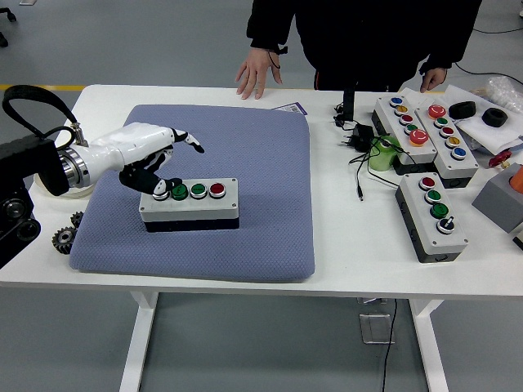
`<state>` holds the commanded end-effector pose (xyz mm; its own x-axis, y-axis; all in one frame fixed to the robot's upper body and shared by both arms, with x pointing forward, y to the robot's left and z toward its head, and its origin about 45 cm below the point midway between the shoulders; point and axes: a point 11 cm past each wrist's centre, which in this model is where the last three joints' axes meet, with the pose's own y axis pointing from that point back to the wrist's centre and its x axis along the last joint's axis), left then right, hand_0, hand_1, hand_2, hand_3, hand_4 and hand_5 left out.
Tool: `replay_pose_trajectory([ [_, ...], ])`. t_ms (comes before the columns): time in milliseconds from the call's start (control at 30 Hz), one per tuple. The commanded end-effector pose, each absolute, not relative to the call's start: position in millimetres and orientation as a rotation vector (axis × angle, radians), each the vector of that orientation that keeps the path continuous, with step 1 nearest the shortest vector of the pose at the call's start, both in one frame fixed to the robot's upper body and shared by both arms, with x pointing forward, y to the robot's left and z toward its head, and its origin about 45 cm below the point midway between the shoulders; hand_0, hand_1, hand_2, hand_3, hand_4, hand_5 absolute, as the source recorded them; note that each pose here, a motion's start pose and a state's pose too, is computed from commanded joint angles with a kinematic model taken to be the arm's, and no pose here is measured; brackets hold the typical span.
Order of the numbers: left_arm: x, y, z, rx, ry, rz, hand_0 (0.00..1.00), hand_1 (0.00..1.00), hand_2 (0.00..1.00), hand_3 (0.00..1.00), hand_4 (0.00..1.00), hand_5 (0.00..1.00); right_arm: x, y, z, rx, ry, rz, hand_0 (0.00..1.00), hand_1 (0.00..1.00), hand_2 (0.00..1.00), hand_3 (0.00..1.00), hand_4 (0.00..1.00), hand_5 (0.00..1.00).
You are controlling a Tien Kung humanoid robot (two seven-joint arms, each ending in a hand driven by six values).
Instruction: Pick up the button,place it on the desk,press the button,press the button
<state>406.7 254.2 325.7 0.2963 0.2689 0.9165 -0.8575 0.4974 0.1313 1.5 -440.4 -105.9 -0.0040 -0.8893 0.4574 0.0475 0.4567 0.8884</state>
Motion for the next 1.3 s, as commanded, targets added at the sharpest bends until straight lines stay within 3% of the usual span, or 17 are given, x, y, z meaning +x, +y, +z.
replay_pose_trajectory([
  [100,419.0,269.6,332.0,0.61,-0.921,0.998,0.002,0.028,0.109,0.749,0.923,0.559,0.6,-439.8,-106.1,0.814,-1.374,-0.887,0.778,0.745,0.756,0.603,0.216,0.164],
  [133,424.9,278.9,331.9,0.574,-0.881,1.068,0.541,0.685,0.731,0.954,0.913,0.955,0.2,-439.5,-106.3,0.814,-1.372,-0.887,0.777,0.745,0.756,0.603,0.216,0.165],
  [267,444.5,315.8,328.5,0.462,-0.722,1.291,0.541,0.685,0.731,0.954,0.913,0.955,-0.2,-438.1,-106.8,0.814,-1.37,-0.89,0.777,0.745,0.756,0.603,0.216,0.165],
  [300,447.3,322.4,326.1,0.45,-0.686,1.318,0.825,0.874,0.93,0.971,0.887,0.998,0.0,-438.0,-106.9,0.814,-1.37,-0.889,0.776,0.745,0.756,0.603,0.216,0.165],
  [433,460.1,360.0,310.8,0.39,-0.501,1.468,0.825,0.874,0.93,0.971,0.887,0.998,1.7,-437.5,-107.0,0.816,-1.37,-0.888,0.776,0.745,0.756,0.603,0.216,0.165],
  [633,459.7,407.4,271.8,0.305,-0.186,1.576,0.844,0.878,0.93,0.942,0.857,0.998,3.1,-437.1,-107.1,0.817,-1.372,-0.888,0.777,0.745,0.756,0.603,0.216,0.165],
  [833,457.2,415.5,260.3,0.163,0.012,1.61,0.837,0.869,0.917,0.929,0.845,0.998,3.1,-436.6,-107.4,0.818,-1.37,-0.889,0.776,0.745,0.756,0.603,0.216,0.164],
  [1300,457.2,413.0,257.6,0.18,0.023,1.583,0.833,0.87,0.915,0.925,0.839,0.998,5.4,-436.7,-107.2,0.821,-1.372,-0.885,0.777,0.745,0.755,0.604,0.216,0.165],
])
